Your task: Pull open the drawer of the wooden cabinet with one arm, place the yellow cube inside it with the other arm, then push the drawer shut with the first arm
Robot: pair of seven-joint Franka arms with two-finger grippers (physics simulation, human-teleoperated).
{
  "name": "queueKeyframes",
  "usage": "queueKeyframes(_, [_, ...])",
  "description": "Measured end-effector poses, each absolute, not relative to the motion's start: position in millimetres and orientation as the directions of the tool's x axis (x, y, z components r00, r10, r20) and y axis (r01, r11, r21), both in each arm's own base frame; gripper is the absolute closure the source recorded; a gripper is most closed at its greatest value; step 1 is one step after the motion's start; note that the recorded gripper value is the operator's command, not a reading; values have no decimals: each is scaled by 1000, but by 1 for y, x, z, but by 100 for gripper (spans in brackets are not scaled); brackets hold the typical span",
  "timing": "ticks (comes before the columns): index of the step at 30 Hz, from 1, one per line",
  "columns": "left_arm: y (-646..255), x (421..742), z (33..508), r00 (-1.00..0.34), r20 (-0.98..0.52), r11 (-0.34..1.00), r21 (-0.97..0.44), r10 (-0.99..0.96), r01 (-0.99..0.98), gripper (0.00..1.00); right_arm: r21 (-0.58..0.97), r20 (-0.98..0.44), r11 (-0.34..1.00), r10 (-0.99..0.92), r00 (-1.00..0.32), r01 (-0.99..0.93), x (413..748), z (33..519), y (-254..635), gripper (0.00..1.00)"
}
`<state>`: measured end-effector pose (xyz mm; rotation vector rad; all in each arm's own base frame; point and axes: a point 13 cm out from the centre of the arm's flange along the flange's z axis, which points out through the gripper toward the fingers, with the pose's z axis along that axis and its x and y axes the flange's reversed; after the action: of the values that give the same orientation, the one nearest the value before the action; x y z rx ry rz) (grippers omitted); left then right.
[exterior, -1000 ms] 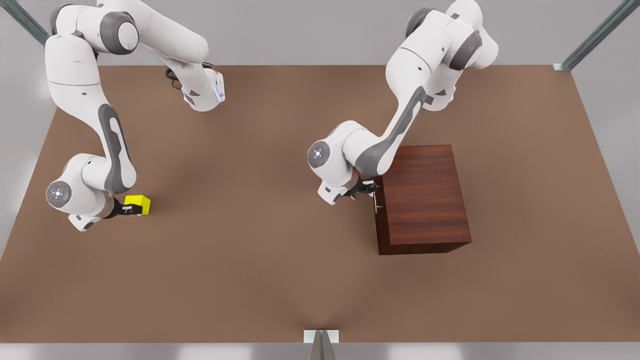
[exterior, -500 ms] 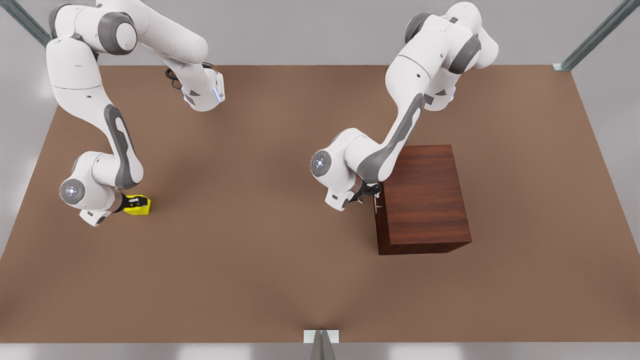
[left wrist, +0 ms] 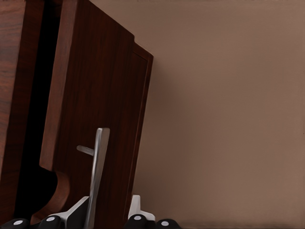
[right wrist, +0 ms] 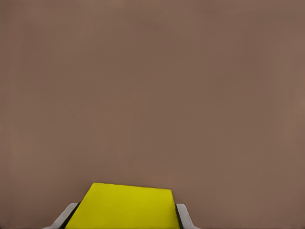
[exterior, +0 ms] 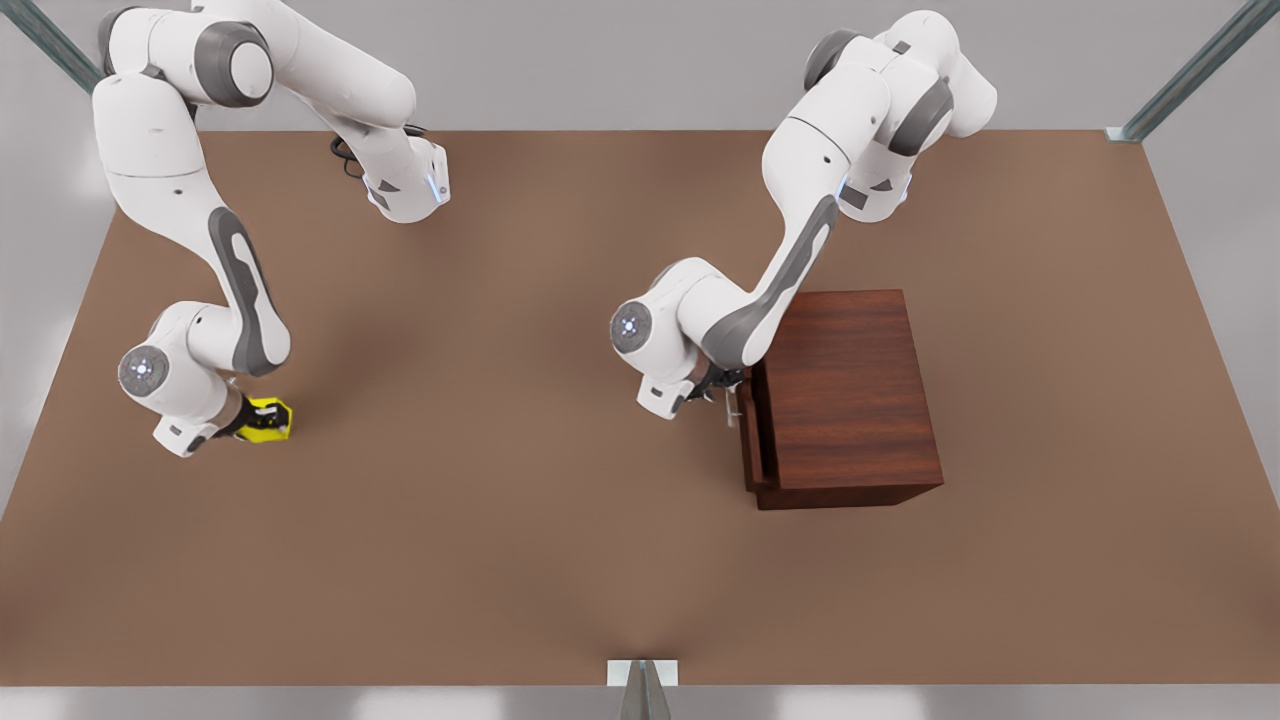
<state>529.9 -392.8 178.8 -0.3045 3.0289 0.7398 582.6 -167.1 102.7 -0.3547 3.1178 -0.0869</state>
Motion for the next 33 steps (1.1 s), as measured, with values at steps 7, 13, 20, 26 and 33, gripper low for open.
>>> queueKeyframes(7, [-442,525,183,-984,-58,915,363,-168,-177,35,-47,-174,938,-347,-922,-344,674,324,4,43])
queueKeyframes(13, [-471,526,184,-984,-74,937,303,-160,-175,35,28,-85,951,-306,-948,-309,651,371,62,43])
queueKeyframes(20, [-497,540,185,-979,-113,954,231,-168,-191,35,47,34,979,-200,-979,-198,624,364,52,42])
queueKeyframes(26, [-530,545,197,-975,-148,971,152,-163,-186,34,55,23,987,-151,-988,-150,633,382,59,42])
queueKeyframes(33, [-427,624,400,-905,-123,913,-85,-406,-398,0,87,27,970,-230,-973,-227,638,372,161,42])
